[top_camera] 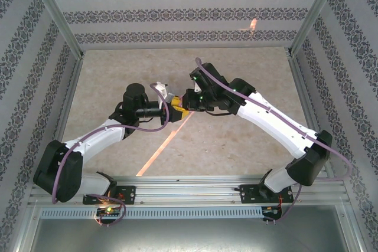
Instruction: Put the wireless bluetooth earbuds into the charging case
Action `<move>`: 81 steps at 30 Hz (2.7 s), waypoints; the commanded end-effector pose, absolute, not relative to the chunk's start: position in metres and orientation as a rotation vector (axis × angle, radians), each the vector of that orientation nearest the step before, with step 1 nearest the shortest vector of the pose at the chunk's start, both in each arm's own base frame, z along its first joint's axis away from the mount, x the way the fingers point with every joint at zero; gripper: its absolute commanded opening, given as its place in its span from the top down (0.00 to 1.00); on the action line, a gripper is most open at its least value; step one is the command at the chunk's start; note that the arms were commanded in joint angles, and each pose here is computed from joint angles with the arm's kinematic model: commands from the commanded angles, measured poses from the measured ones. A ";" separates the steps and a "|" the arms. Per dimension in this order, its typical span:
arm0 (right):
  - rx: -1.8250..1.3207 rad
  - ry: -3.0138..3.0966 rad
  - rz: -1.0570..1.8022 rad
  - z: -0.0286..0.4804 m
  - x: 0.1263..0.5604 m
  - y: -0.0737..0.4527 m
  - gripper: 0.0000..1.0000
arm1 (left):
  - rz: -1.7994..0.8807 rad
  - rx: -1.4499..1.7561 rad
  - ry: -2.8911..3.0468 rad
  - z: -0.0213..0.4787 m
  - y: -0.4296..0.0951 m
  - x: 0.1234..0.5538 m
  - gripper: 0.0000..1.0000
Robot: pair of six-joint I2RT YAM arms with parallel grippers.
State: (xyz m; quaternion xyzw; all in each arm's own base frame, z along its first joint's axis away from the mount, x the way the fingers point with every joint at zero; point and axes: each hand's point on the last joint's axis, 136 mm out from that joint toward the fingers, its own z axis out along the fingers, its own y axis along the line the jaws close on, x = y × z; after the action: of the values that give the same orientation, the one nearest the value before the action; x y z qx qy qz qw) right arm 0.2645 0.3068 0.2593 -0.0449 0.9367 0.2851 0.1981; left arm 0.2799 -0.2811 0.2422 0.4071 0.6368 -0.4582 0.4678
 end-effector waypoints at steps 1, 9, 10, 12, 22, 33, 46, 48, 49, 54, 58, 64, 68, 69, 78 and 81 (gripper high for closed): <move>-0.150 2.631 0.768 0.257 0.264 0.309 0.87 | -1.118 1.040 1.501 0.257 -0.287 0.276 0.79; -0.158 2.628 0.781 0.260 0.265 0.313 0.80 | -1.111 1.046 1.511 0.256 -0.286 0.276 0.78; -0.159 2.629 0.777 0.260 0.265 0.313 0.79 | -1.109 1.047 1.513 0.255 -0.286 0.276 0.78; -0.156 2.625 0.769 0.262 0.265 0.311 0.77 | -1.107 1.046 1.517 0.255 -0.286 0.276 0.78; -0.156 2.608 0.782 0.269 0.267 0.312 0.70 | -1.110 1.047 1.517 0.256 -0.287 0.276 0.78; -0.143 2.551 0.832 0.293 0.265 0.307 0.67 | -1.101 1.046 1.537 0.251 -0.285 0.276 0.78; -0.150 2.393 1.059 0.339 0.257 0.282 0.67 | -1.138 0.972 1.576 0.247 -0.284 0.282 0.77; -0.097 2.399 1.044 0.334 0.264 0.266 0.67 | -1.142 0.961 1.583 0.246 -0.282 0.282 0.77; -0.066 2.407 1.025 0.329 0.267 0.258 0.66 | -1.147 0.956 1.586 0.246 -0.282 0.282 0.77; 0.025 2.509 0.820 0.286 0.290 0.216 0.66 | -1.149 0.941 1.602 0.243 -0.278 0.280 0.77; 0.019 2.616 0.668 0.242 0.312 0.202 0.67 | -1.144 0.932 1.617 0.239 -0.275 0.278 0.77; 0.095 2.729 0.645 0.175 0.360 0.197 0.69 | -1.143 0.926 1.631 0.237 -0.273 0.279 0.77; 0.184 2.810 0.663 0.130 0.387 0.195 0.70 | -1.136 0.931 1.641 0.234 -0.272 0.280 0.77; 0.199 2.834 0.654 0.119 0.394 0.195 0.70 | -1.136 0.931 1.644 0.234 -0.272 0.280 0.77; 0.196 2.965 0.516 0.054 0.438 0.198 0.67 | -1.134 0.918 1.664 0.228 -0.269 0.284 0.77; 0.174 2.984 0.473 0.045 0.446 0.197 0.65 | -1.124 0.907 1.672 0.226 -0.266 0.285 0.77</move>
State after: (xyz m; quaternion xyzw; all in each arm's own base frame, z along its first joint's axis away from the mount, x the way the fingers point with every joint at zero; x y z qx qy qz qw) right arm 0.4427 0.2012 0.0449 0.0739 0.9794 0.1778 0.0613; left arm 0.2835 -0.2714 0.2252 0.3697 0.6753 -0.4599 0.4424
